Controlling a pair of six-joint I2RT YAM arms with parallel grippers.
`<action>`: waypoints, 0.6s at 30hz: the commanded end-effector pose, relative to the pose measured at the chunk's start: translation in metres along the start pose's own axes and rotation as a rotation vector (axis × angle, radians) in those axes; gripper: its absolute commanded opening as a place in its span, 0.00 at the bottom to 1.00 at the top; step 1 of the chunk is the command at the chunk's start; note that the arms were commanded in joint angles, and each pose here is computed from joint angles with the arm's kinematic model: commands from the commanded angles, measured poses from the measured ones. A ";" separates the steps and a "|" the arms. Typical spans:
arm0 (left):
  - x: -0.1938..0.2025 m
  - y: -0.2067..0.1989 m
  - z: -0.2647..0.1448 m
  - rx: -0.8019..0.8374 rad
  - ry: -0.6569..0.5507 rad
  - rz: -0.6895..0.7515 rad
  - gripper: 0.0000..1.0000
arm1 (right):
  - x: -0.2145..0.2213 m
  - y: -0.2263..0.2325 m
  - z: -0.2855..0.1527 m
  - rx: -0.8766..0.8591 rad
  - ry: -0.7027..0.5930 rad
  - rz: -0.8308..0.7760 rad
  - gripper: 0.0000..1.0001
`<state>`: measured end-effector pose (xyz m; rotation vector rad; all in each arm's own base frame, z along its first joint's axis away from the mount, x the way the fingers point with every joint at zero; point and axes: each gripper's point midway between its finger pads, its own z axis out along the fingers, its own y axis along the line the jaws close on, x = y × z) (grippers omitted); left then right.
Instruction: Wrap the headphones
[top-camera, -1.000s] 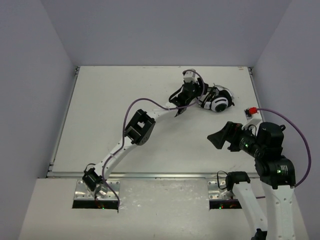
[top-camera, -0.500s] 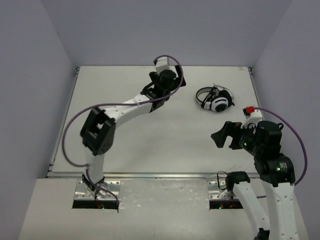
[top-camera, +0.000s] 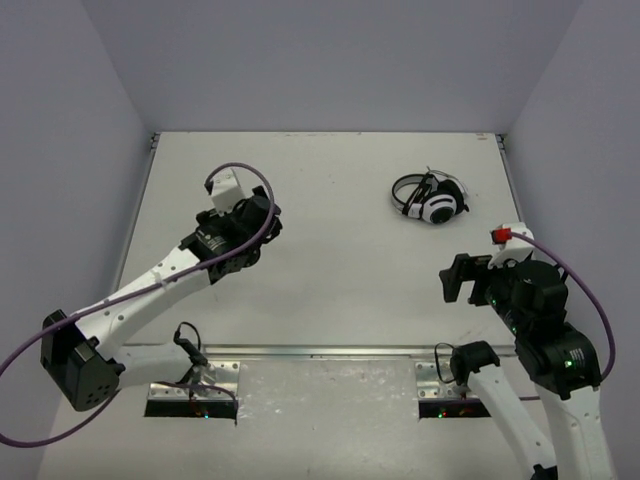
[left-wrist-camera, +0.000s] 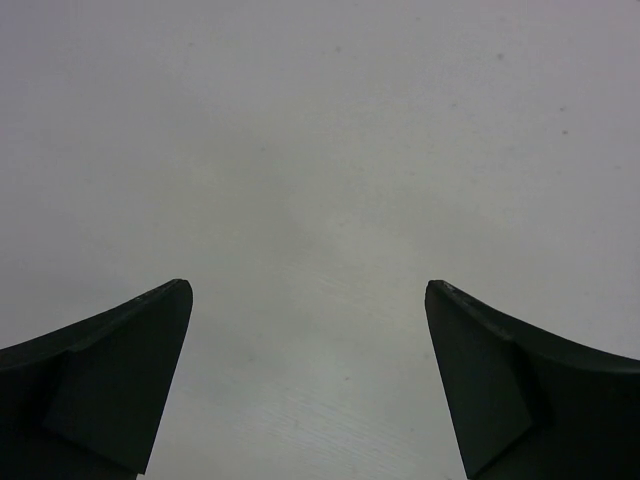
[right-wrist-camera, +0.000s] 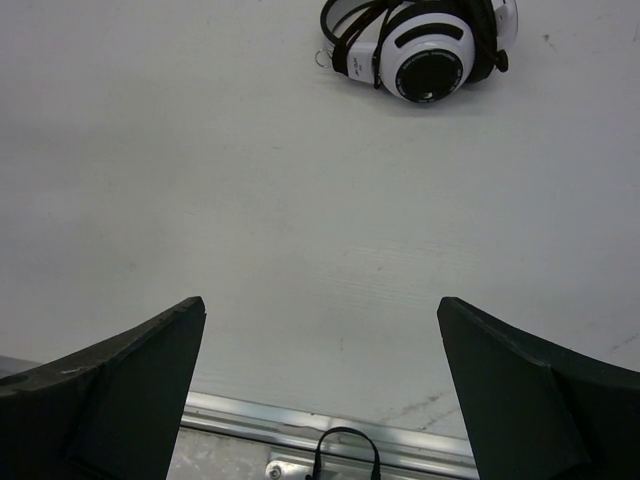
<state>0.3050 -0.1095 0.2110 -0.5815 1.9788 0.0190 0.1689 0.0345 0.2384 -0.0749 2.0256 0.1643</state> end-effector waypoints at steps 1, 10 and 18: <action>-0.025 0.067 -0.031 -0.190 -0.047 0.057 1.00 | 0.003 -0.003 0.001 0.012 -0.008 -0.006 0.99; -0.031 0.105 -0.053 -0.070 -0.146 0.054 1.00 | 0.006 -0.005 -0.003 0.018 -0.035 -0.004 0.99; -0.046 0.125 -0.066 -0.069 -0.219 -0.051 1.00 | 0.010 -0.008 0.002 0.036 -0.013 -0.011 0.99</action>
